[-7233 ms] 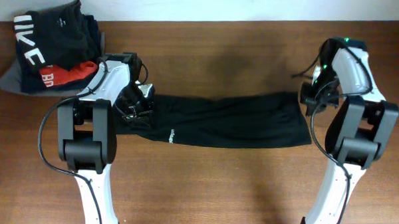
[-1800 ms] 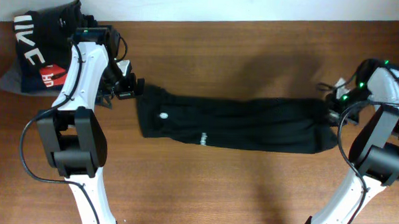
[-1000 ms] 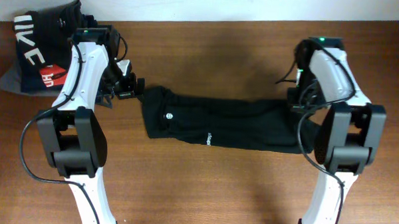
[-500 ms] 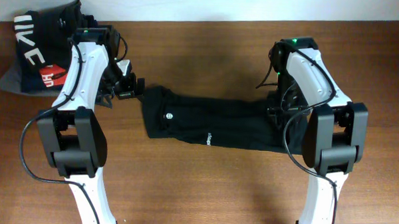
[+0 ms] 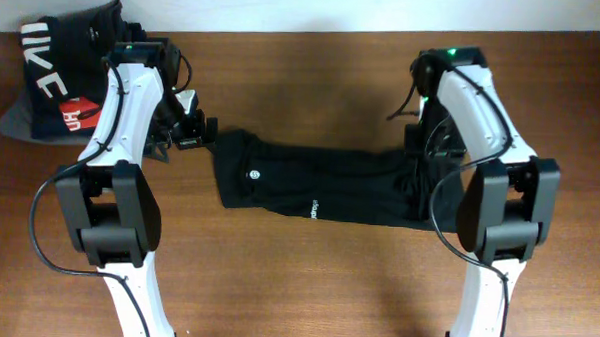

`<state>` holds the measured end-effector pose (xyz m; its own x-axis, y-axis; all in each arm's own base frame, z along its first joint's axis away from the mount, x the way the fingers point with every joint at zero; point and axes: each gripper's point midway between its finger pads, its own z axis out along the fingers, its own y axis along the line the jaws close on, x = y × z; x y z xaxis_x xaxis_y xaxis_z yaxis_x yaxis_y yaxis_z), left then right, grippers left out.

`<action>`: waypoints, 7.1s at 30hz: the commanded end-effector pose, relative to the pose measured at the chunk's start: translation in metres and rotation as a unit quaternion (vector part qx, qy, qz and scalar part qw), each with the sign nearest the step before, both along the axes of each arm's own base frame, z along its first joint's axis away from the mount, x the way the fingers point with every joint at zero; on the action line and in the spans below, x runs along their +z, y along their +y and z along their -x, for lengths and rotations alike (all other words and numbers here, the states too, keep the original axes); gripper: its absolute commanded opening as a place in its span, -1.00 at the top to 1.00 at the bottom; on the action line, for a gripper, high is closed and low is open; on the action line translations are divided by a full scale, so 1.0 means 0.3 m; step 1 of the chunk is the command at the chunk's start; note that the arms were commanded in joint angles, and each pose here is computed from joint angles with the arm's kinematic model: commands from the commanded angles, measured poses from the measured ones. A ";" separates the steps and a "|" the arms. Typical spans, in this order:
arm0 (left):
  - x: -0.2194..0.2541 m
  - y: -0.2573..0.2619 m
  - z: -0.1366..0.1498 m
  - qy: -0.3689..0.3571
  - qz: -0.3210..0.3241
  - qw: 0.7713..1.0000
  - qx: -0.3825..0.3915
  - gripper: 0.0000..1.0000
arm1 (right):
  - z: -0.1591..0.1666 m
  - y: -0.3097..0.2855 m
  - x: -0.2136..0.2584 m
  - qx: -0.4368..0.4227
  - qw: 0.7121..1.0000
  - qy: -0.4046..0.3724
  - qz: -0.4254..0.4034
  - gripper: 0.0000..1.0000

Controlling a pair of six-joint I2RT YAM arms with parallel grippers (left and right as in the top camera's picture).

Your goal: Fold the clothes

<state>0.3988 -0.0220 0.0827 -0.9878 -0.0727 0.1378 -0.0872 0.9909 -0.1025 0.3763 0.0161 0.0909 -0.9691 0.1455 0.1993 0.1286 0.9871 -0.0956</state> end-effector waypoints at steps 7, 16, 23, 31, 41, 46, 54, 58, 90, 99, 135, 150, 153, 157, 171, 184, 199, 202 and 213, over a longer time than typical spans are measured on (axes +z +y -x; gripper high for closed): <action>-0.038 0.009 0.037 0.013 -0.003 1.000 0.000 -0.98 | -0.036 -0.136 0.194 -0.023 0.995 -0.089 -0.048 0.53; -0.048 0.009 0.037 0.013 -0.003 1.000 0.000 -0.98 | 0.051 -0.176 0.016 -0.052 0.996 -0.028 -0.059 0.92; -0.047 0.009 0.038 0.013 -0.003 1.000 0.000 -0.98 | 0.112 -0.120 -0.148 -0.061 0.993 -0.002 -0.100 0.92; -0.048 0.009 0.032 0.009 -0.003 1.000 0.000 -0.98 | 0.157 -0.058 -0.222 -0.058 0.990 0.012 -0.127 0.92; -0.048 0.009 0.032 0.009 -0.003 1.000 0.000 -0.98 | 0.138 0.031 -0.216 -0.016 0.992 0.006 -0.127 0.92; -0.048 0.009 0.032 0.009 -0.003 1.000 0.000 -0.98 | 0.126 0.044 -0.219 -0.005 0.993 -0.001 -0.121 0.92; -0.048 0.009 0.033 0.010 -0.003 1.000 -0.001 -0.99 | 0.045 -0.025 -0.069 -0.024 0.992 -0.034 -0.122 0.92; -0.048 0.010 0.032 0.010 -0.003 1.000 0.000 -0.98 | -0.009 -0.138 0.048 -0.026 0.989 -0.072 -0.123 -0.13; -0.050 0.005 0.020 0.002 0.001 1.000 0.000 -0.98 | 0.070 -0.245 -0.184 -0.066 0.883 -0.221 -0.409 -0.91; -0.050 0.005 0.016 0.000 0.001 1.000 0.000 -0.99 | 0.090 -0.140 -0.247 -0.042 0.880 -0.211 -0.423 -0.77; -0.051 0.005 0.014 -0.002 0.001 1.000 0.000 -0.98 | 0.028 -0.411 -0.057 -0.062 0.982 -0.111 -0.138 0.92; -0.050 0.005 0.017 0.000 0.001 1.000 0.000 -0.98 | 0.015 -0.178 -0.065 0.055 0.997 -0.050 0.020 0.92; -0.050 0.005 0.018 0.001 0.001 1.000 0.000 -0.98 | 0.010 -0.119 -0.065 0.069 0.996 -0.052 0.020 0.92; -0.050 0.005 0.018 0.001 0.001 1.000 0.000 -0.98 | 0.014 -0.056 -0.065 0.081 0.995 -0.050 0.019 0.92; -0.050 0.005 0.017 0.000 0.001 1.000 0.000 -0.98 | 0.080 0.134 -0.064 0.129 0.991 -0.021 0.000 -0.43; -0.050 0.005 0.018 0.001 0.001 1.000 0.000 -0.98 | 0.031 0.083 -0.023 0.056 0.997 -0.047 -0.019 -0.13; -0.050 -0.001 0.014 -0.002 0.006 1.000 0.001 -0.98 | 0.086 -0.009 -0.020 0.001 0.986 -0.016 -0.164 0.88; -0.049 -0.010 0.013 -0.002 0.014 1.000 0.002 -0.98 | 0.113 0.010 -0.055 0.005 0.986 -0.002 -0.167 0.90; -0.049 -0.010 0.014 -0.002 0.014 1.000 0.002 -0.98 | 0.230 0.187 -0.199 0.016 0.969 0.041 -0.243 0.92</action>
